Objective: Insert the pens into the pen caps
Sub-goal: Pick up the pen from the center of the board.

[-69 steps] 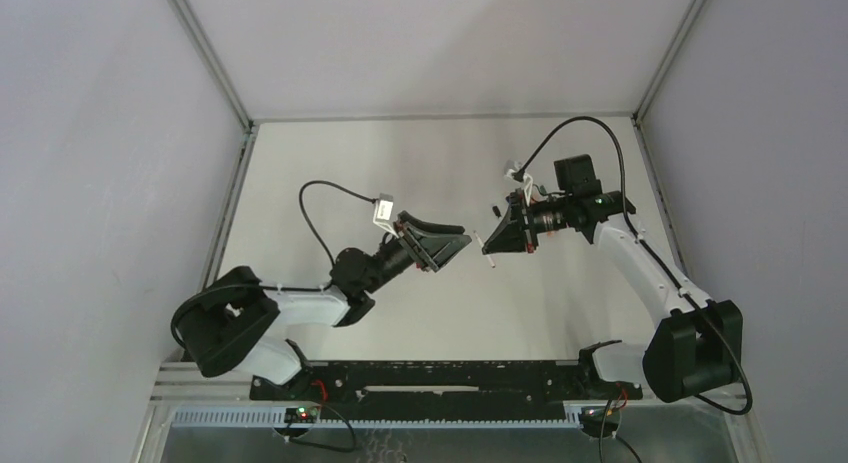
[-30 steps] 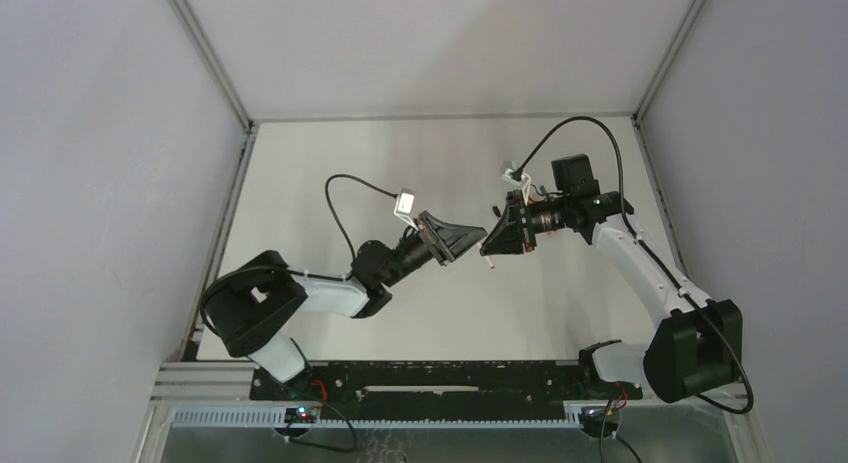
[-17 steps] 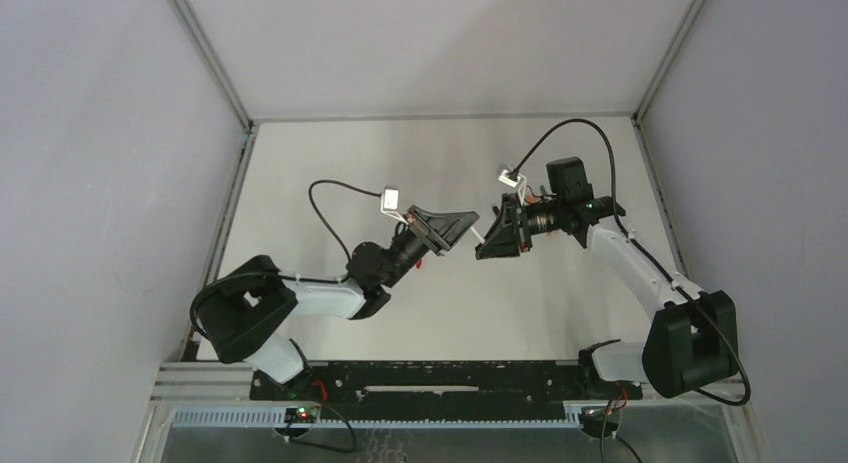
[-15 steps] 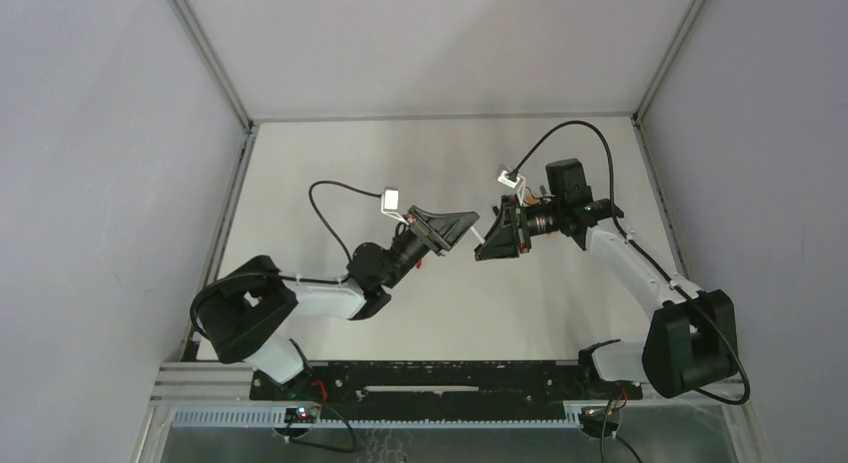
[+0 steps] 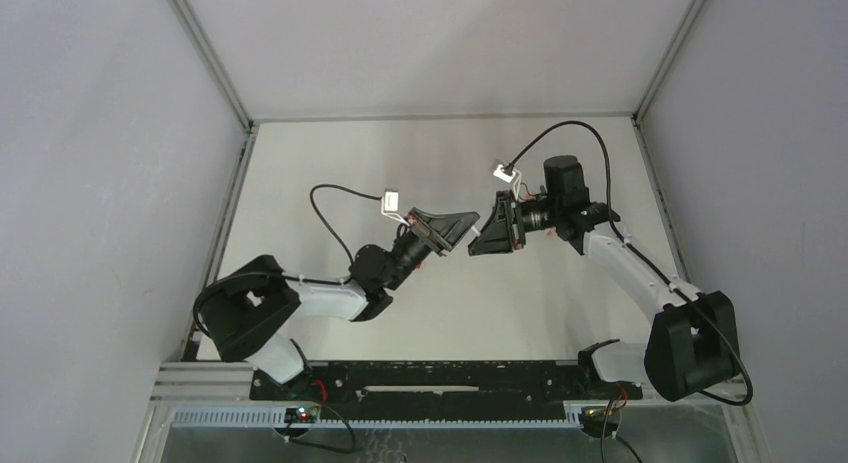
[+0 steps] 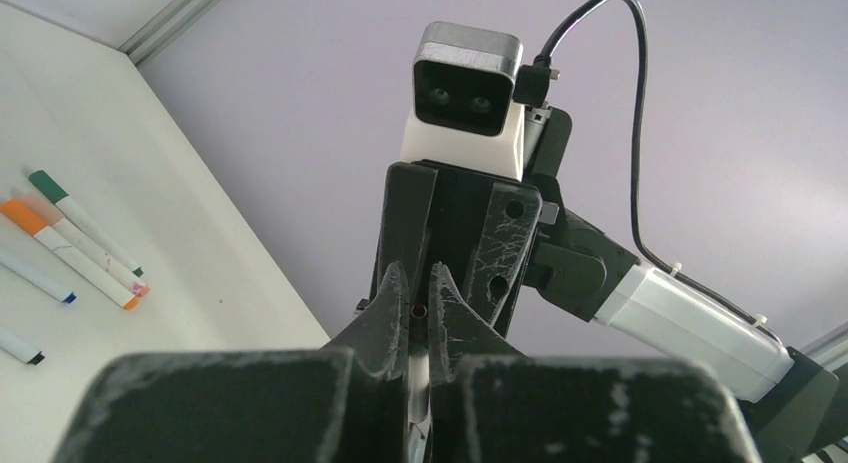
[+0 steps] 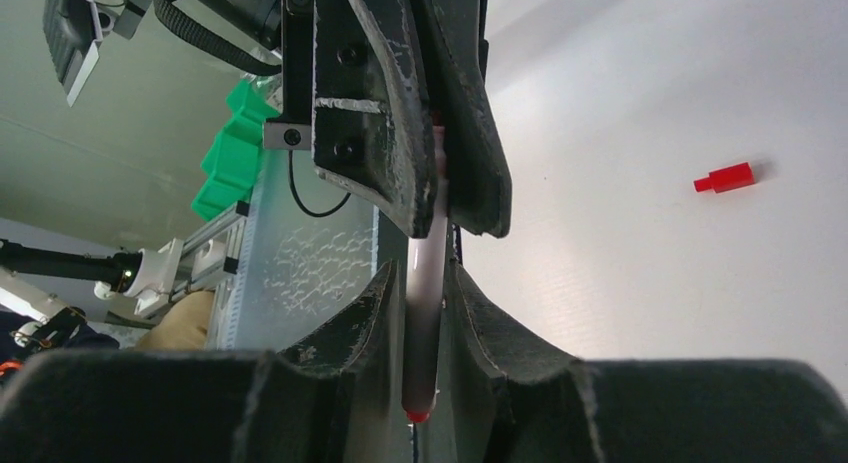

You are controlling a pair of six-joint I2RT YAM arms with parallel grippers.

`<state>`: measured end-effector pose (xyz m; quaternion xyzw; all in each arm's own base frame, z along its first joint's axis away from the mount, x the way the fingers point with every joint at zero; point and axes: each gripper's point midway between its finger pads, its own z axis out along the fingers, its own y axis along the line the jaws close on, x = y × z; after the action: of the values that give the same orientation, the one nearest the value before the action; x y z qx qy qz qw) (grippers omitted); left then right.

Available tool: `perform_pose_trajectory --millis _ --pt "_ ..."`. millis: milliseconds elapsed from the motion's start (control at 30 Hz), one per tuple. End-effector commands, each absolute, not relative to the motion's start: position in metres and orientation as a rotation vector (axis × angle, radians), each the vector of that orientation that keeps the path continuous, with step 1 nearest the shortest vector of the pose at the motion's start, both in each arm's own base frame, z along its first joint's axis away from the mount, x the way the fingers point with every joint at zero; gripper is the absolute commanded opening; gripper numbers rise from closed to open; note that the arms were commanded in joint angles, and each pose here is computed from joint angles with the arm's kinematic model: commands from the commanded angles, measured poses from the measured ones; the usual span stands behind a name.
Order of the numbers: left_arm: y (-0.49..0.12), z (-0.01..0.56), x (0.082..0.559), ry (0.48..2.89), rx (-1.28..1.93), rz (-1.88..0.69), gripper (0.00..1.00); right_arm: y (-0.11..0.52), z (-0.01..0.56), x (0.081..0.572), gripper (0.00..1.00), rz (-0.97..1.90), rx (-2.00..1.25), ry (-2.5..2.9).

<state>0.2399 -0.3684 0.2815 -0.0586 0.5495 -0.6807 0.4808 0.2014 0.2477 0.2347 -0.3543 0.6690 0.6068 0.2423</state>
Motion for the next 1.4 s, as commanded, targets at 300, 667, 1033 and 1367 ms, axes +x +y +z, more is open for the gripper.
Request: perform_pose_trajectory --millis 300,667,1033,1367 --pt "-0.367 0.302 0.242 1.264 -0.185 -1.685 0.00 0.250 0.245 0.201 0.03 1.659 -0.968 1.791" --pt "-0.350 0.300 0.232 1.262 -0.147 -1.664 0.50 0.239 0.244 0.197 0.00 1.580 -1.073 1.729" --pt "-0.284 0.266 0.225 1.305 -0.072 -1.486 0.79 0.232 0.236 0.195 0.00 1.469 -1.167 1.720" --pt "-0.255 0.190 0.239 1.674 -0.018 -1.132 1.00 0.231 0.228 0.201 0.00 1.425 -1.169 1.764"
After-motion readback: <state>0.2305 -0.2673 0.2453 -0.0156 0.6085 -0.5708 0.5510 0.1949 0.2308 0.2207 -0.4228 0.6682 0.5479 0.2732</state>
